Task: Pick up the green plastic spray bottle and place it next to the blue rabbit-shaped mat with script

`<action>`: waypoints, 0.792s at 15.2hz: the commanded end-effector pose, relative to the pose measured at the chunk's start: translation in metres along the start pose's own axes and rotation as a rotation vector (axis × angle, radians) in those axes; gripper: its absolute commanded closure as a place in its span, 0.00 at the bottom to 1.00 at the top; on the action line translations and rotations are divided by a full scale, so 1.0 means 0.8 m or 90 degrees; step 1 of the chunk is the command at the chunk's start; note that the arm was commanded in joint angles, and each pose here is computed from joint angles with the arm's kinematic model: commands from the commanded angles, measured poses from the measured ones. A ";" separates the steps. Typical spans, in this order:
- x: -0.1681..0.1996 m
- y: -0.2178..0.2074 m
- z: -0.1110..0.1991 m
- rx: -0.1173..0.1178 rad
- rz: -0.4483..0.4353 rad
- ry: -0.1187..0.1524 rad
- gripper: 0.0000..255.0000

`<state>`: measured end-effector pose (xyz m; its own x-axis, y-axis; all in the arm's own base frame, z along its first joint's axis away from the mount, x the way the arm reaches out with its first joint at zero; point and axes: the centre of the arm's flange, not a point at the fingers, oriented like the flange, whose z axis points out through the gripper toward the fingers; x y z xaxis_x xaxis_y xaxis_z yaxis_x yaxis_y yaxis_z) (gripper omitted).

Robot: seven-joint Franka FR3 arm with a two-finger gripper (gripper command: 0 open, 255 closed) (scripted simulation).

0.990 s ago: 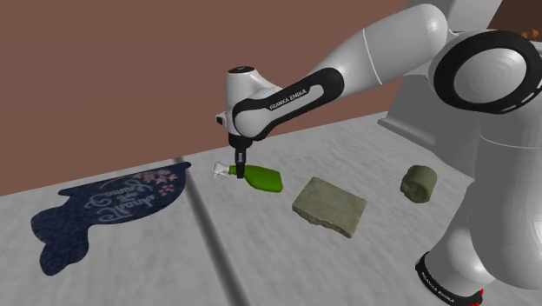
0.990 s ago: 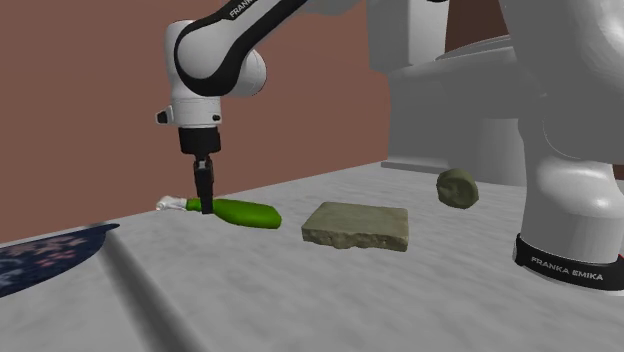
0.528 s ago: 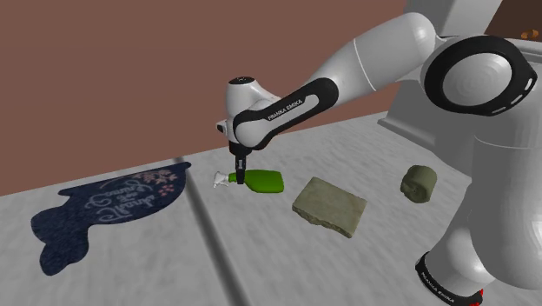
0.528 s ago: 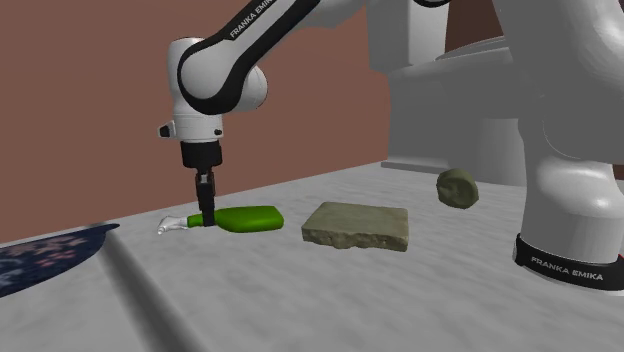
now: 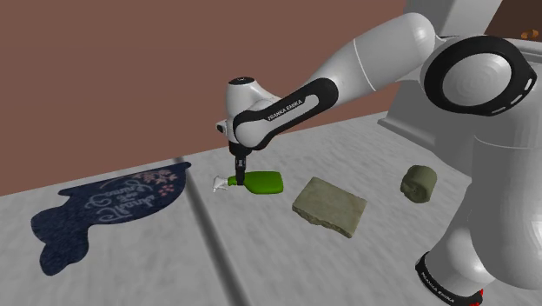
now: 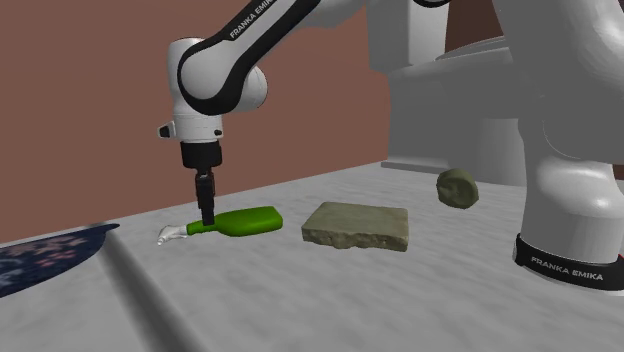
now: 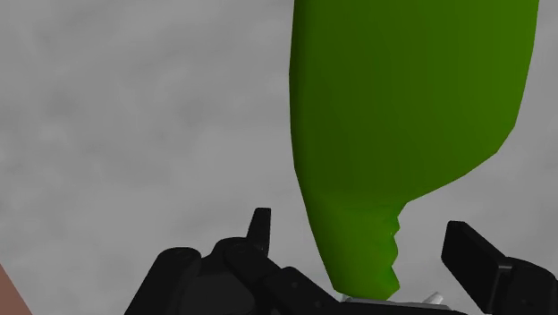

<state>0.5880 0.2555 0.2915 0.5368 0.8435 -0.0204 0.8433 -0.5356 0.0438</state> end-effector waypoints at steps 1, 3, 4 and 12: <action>0.000 0.000 0.000 0.000 0.000 0.000 0.00; 0.000 0.000 -0.017 0.000 0.000 0.000 0.00; 0.000 0.000 -0.033 0.000 0.000 0.000 0.00; 0.000 0.000 -0.063 0.000 0.000 0.000 0.00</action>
<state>0.5867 0.2576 0.3412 0.5368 0.8435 -0.0203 0.8433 -0.5356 0.0440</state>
